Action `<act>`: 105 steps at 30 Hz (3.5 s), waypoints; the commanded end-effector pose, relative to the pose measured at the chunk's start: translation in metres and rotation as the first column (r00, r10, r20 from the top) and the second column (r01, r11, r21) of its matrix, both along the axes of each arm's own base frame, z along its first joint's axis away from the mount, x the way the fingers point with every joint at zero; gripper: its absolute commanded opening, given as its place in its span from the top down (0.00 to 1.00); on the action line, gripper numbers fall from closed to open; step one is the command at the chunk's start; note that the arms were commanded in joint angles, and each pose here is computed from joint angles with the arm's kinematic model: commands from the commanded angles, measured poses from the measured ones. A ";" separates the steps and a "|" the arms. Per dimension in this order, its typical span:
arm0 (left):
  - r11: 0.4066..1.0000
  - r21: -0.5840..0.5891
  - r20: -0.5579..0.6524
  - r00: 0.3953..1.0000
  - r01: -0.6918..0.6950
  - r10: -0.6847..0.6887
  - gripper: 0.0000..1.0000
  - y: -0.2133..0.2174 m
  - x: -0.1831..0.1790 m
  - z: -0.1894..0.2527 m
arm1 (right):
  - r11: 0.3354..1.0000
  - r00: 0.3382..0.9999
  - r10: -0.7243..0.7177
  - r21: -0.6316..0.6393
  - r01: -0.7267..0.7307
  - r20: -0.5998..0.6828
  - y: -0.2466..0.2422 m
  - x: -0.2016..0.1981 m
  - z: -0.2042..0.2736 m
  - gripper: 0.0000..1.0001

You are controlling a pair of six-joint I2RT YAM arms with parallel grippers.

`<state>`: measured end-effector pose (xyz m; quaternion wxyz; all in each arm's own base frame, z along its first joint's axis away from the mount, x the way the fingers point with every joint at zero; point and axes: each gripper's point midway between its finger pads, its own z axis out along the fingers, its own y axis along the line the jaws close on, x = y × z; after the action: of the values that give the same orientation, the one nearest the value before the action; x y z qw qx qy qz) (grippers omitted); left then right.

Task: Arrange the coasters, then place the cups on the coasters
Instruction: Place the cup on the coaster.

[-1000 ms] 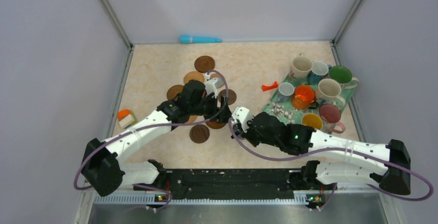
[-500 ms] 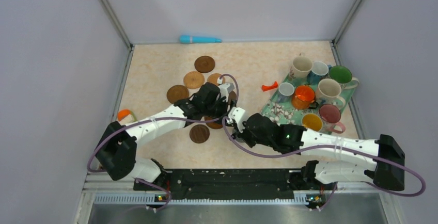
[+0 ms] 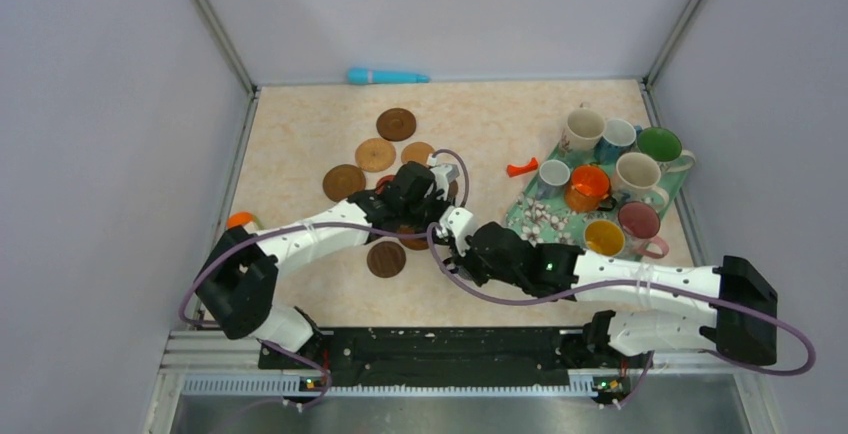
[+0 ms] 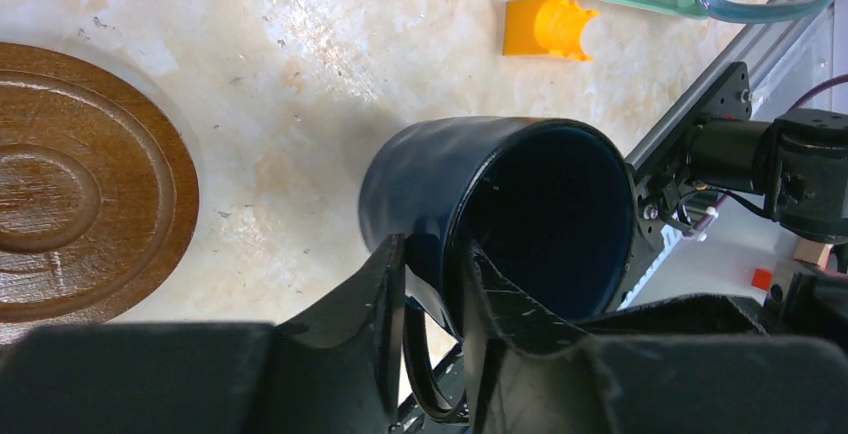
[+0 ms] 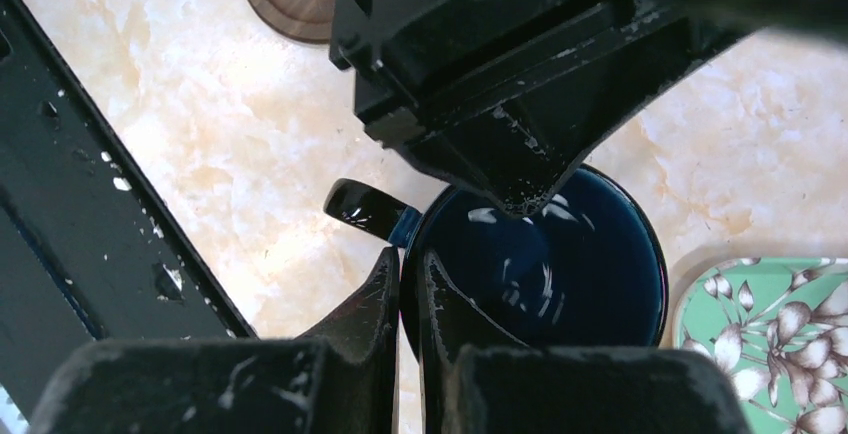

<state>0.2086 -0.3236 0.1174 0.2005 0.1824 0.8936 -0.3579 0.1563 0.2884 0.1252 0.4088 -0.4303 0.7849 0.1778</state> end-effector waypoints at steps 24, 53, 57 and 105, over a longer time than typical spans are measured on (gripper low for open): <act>0.875 0.262 0.361 0.882 -0.406 0.301 1.00 0.071 0.115 0.070 | 0.873 0.939 -0.341 0.354 0.336 -0.050 -0.047 0.010 0.090 0.01; 0.876 0.313 0.646 0.758 -0.367 0.088 1.00 0.183 0.375 0.105 | 0.891 0.916 -0.400 0.234 0.389 -0.002 -0.056 0.020 0.076 0.01; 0.886 0.285 0.637 0.763 -0.366 0.110 1.00 0.186 0.389 0.093 | 0.891 0.915 -0.404 0.228 0.393 0.000 -0.051 0.023 0.077 0.01; 0.877 0.138 0.533 0.781 -0.460 0.326 1.00 0.197 0.424 0.045 | 0.897 0.909 -0.416 0.168 0.410 0.001 -0.044 0.027 0.071 0.01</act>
<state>0.6072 -0.1223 0.1131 0.3928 0.1032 0.9063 -0.1171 0.1791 0.2406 0.1720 0.4610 -0.2419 0.8445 0.1255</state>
